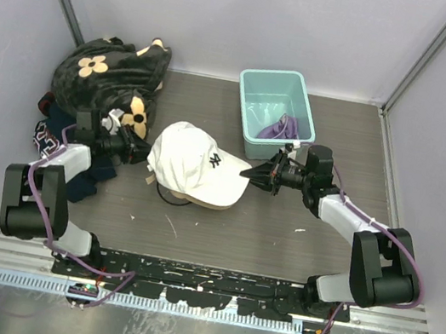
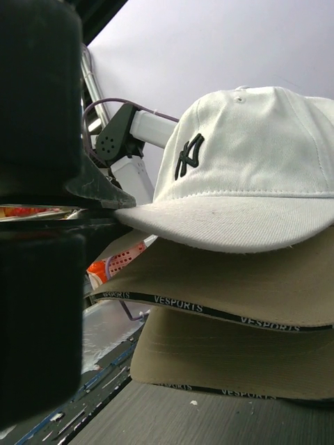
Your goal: Stack the hats
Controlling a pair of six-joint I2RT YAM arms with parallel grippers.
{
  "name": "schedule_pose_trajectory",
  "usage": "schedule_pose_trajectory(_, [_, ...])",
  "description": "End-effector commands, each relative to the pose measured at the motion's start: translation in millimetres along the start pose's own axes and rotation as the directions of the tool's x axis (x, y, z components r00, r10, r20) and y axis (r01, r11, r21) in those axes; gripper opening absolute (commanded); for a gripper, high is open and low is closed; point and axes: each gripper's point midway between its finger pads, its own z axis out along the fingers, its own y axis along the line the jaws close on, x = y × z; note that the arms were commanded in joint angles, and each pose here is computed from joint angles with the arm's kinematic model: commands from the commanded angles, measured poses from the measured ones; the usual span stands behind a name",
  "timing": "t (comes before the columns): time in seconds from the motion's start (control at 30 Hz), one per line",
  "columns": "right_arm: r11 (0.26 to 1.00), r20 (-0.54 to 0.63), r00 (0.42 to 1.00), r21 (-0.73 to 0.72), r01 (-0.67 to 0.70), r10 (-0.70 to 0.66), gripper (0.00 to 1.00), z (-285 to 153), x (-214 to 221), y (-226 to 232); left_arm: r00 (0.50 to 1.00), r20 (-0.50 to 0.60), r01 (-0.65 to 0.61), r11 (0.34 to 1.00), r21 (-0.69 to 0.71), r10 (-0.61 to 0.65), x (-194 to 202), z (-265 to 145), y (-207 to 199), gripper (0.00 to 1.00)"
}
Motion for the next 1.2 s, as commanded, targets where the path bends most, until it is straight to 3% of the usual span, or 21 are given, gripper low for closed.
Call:
schedule_pose_trajectory(0.0, [0.999, -0.036, 0.999, 0.044, 0.008, -0.007, 0.01, -2.0, 9.2, -4.8, 0.998, 0.067, -0.024, 0.998, 0.056, 0.02, -15.0, -25.7, -27.5, 0.3])
schedule_pose_trajectory(0.3, [0.998, -0.026, 1.0, 0.063, 0.017, -0.015, 0.01, -0.6, 3.7, -0.7, 0.997, 0.075, -0.032, 0.992, 0.119, 0.023, -12.2, -41.0, -41.6, 0.42])
schedule_pose_trajectory(0.93, [0.998, -0.012, 1.0, 0.058, 0.027, -0.027, 0.01, -0.4, 1.3, 6.4, 0.999, -0.038, -0.038, 0.999, 0.027, 0.039, 19.3, -2.4, -16.7, 0.43])
schedule_pose_trajectory(1.1, [0.998, -0.01, 1.0, 0.054, 0.023, -0.023, 0.01, -0.5, 2.4, 3.8, 0.997, -0.058, -0.049, 0.999, -0.003, 0.048, 23.5, 4.4, -7.5, 0.36])
schedule_pose_trajectory(1.17, [0.998, -0.01, 1.0, 0.058, 0.019, -0.019, 0.01, -0.7, 2.6, 0.6, 0.996, -0.071, -0.051, 0.999, -0.011, 0.05, 26.0, 7.9, -3.8, 0.25])
